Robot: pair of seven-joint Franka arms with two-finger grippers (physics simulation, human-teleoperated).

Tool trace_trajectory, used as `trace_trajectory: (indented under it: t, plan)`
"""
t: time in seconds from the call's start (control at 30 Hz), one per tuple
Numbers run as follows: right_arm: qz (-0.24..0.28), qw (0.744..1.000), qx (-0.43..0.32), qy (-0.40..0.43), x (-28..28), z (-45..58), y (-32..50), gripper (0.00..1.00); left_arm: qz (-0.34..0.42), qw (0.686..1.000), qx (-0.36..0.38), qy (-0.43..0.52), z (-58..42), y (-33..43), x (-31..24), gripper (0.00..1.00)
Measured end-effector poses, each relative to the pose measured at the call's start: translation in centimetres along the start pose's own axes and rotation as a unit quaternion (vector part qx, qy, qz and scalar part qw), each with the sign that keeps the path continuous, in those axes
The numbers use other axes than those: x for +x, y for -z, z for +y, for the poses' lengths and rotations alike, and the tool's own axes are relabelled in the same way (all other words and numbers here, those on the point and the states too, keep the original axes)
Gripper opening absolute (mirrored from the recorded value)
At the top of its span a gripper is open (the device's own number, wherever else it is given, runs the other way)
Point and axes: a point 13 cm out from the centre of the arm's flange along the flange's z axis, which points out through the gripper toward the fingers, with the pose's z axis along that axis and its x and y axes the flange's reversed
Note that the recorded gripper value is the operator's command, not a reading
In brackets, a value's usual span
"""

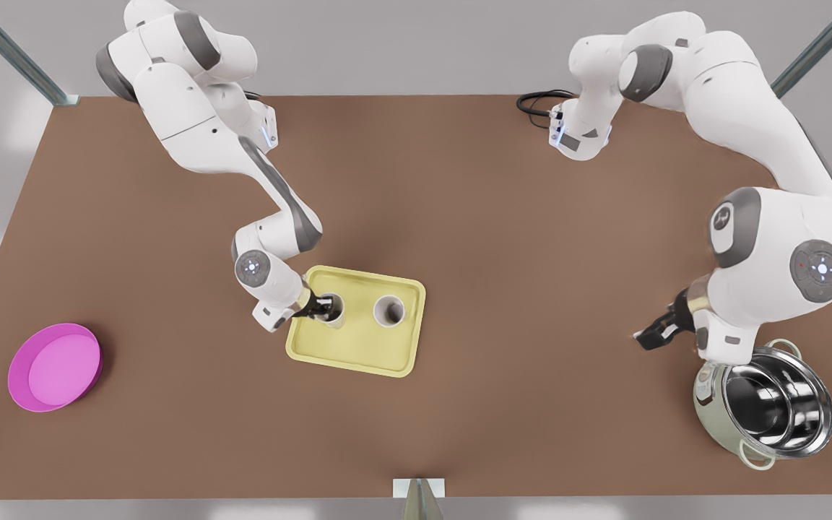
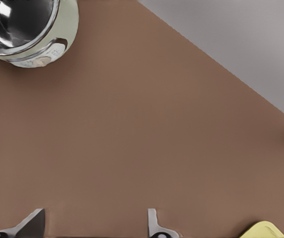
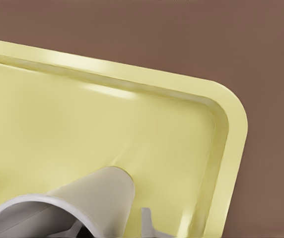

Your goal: Use both arms to respectively pick up the white IKEA cups from the middle-left and middle-right positions, then place the white IKEA cups onto the middle-middle tray, ensuring that the cups remain upright and do not tip over

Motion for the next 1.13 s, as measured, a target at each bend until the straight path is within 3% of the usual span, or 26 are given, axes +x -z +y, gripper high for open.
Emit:
trace_trajectory:
  t: [0.1, 0.3, 0.5, 0.73, 0.9, 1.13]
  plan:
    - [-0.004, 1.0, 0.0, -0.024, -0.2, 0.0, 0.2, 1.0, 0.033, 0.998, -0.058, -0.015, 8.1, -0.9, 4.5, 1.0]
    - [-0.013, 0.998, 0.0, -0.063, -0.7, -0.3, 1.7, 1.0, 0.085, 0.994, -0.042, -0.057, 10.9, -3.7, 3.6, 1.0]
    - [-0.043, 0.996, 0.018, -0.07, -0.1, 1.1, 14.6, 1.0, 0.101, 0.988, -0.033, -0.11, 10.9, -4.1, 4.0, 1.0]
    - [-0.038, 0.982, 0.049, -0.176, -5.2, -16.2, 30.3, 1.0, 0.11, 0.982, -0.03, -0.153, 11.0, -4.2, 4.3, 1.0]
    - [-0.033, 0.985, 0.091, -0.143, 1.3, -15.9, 40.3, 1.0, 0.115, 0.977, -0.029, -0.176, 11.1, -4.3, 4.5, 1.0]
    - [0.028, 0.991, 0.104, -0.073, 4.6, -13.3, 37.8, 1.0, 0.123, 0.972, -0.03, -0.199, 11.2, -4.2, 5.1, 1.0]
